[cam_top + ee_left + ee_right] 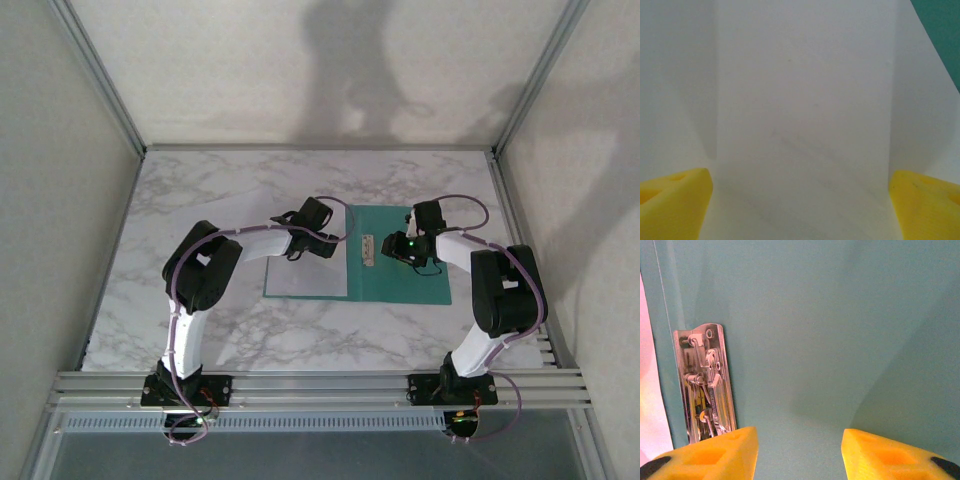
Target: Put the files into the folder
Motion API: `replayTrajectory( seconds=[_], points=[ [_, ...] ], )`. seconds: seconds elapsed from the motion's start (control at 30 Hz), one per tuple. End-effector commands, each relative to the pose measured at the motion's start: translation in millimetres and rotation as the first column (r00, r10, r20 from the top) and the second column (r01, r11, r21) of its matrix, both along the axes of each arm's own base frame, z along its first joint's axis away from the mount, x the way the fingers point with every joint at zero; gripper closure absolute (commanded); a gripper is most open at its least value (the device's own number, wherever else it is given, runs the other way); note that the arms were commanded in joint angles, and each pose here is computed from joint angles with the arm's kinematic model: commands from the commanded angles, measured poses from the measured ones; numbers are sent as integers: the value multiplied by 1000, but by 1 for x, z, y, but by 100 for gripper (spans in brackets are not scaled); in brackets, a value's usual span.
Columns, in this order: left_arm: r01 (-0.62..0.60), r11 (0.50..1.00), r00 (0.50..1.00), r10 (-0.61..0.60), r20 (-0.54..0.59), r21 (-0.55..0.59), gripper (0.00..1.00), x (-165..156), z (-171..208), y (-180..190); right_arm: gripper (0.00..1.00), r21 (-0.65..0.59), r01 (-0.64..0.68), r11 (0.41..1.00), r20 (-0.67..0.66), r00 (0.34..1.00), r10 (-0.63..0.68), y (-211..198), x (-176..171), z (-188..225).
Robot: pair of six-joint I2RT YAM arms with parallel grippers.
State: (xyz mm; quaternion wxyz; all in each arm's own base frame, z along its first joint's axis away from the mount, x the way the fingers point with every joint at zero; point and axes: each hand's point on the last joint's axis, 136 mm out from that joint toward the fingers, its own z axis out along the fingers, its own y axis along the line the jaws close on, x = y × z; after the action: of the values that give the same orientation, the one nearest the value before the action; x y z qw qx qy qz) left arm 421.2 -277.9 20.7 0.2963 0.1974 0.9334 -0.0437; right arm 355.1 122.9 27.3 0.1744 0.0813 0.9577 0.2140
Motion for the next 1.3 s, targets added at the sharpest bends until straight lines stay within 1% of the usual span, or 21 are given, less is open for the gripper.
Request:
replayTrajectory(
  seconds=[0.0,0.2,0.3,0.67,0.87,1.03,1.13,1.27],
  points=[
    [83,995,990,-76,-116,62,8,-32,-17,6,50,-24,34,999,-29,999,-35,-9,-6,-9],
    [113,992,987,-106,-123,54,8,-36,-16,0,50,-25,37,999,-34,999,-38,-9,-6,-10],
    [100,992,988,-90,-123,80,8,-37,-19,6,50,-24,36,999,-34,999,-37,-9,-7,-10],
    [6,996,997,1,-81,92,8,-26,-11,21,50,-21,34,999,-35,999,-35,-8,-7,-10],
    [9,996,996,-1,-86,93,8,-28,-12,24,50,-17,37,999,-36,999,-38,-8,-7,-10],
    [-13,995,997,21,-78,101,8,-25,-10,29,50,-15,36,999,-36,999,-37,-8,-8,-10],
    [-1,997,996,7,-85,74,8,-26,-7,25,50,-13,35,999,-37,999,-35,-8,-8,-10],
    [-26,996,996,33,-79,85,8,-23,-8,29,50,-9,34,999,-39,999,-34,-7,-8,-10]
  ],
)
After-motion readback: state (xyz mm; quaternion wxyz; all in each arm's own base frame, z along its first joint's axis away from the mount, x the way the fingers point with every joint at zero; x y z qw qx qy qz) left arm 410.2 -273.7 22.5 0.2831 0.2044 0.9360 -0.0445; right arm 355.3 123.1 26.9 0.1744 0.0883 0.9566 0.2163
